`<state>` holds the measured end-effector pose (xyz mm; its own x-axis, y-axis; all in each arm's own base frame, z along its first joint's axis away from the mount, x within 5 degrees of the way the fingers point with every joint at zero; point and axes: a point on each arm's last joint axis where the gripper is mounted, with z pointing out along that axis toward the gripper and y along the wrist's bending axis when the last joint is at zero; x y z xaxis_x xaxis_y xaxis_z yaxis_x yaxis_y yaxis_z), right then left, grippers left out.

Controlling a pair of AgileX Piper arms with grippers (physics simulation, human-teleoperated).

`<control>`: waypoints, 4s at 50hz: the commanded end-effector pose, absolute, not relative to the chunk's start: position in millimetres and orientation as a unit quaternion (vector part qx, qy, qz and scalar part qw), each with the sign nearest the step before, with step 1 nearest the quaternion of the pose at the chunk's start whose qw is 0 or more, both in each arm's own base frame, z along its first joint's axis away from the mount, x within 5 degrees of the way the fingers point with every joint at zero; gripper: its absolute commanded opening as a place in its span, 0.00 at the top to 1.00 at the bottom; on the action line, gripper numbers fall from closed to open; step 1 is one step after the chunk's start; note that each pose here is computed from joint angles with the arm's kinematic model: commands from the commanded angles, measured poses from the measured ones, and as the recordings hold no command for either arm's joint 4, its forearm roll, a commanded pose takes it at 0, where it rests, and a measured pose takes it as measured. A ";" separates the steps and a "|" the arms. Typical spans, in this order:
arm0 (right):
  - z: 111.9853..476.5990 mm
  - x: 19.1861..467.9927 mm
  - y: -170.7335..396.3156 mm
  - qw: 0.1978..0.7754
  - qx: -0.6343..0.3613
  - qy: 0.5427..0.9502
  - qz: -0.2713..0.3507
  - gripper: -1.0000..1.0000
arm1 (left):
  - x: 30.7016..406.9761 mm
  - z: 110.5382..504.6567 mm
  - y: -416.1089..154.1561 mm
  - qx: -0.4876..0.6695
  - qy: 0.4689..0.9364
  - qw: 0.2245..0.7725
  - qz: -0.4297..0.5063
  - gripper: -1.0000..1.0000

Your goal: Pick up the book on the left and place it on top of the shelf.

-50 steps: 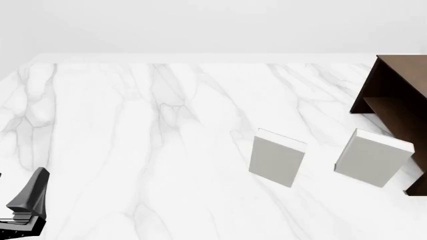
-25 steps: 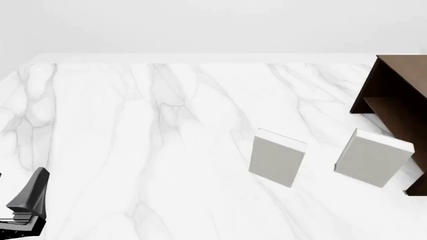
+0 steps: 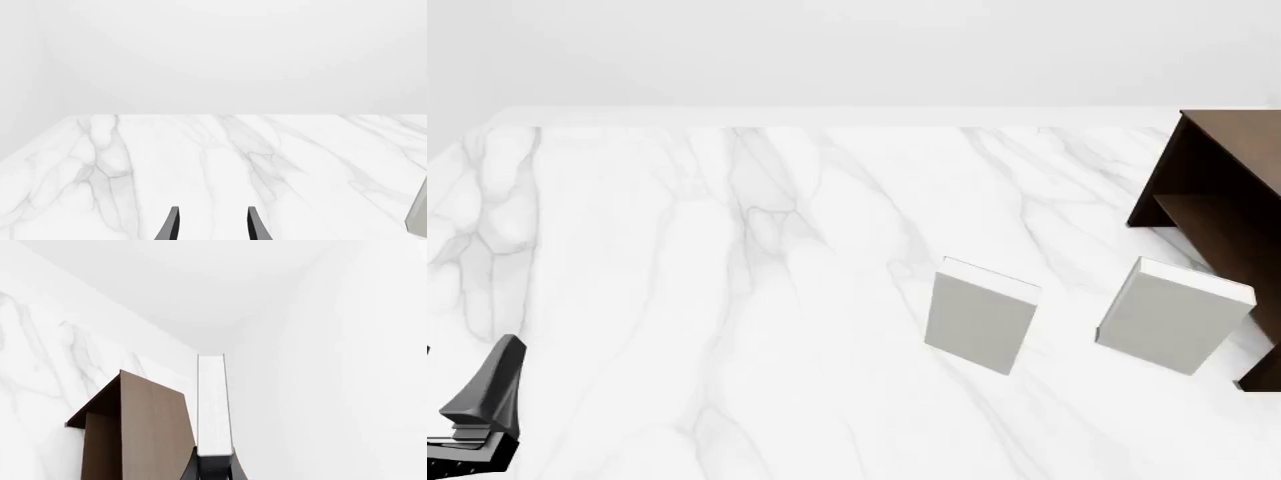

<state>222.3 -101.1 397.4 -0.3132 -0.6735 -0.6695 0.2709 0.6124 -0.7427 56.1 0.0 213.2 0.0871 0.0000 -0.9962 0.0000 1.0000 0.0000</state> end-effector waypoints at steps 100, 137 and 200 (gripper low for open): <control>329.4 290.8 -169.4 0.513 -0.136 0.721 -0.445 1.00 | 56.1 213.2 0.0 0.000 0.676 0.737 0.000 0.00; 305.4 306.6 -180.4 0.499 -0.145 0.730 -0.444 1.00 | 56.1 213.2 0.0 0.000 0.676 0.737 0.000 0.00; 303.3 250.7 -122.6 0.538 -0.109 0.750 -0.368 0.00 | 56.1 213.2 0.0 0.000 0.676 0.737 0.000 0.00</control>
<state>257.6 -132.2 292.7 -0.4301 -0.5753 -0.6957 0.2148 0.6833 -0.6979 56.1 0.0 213.2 0.0871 0.0000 -0.9962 0.0000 1.0000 0.0000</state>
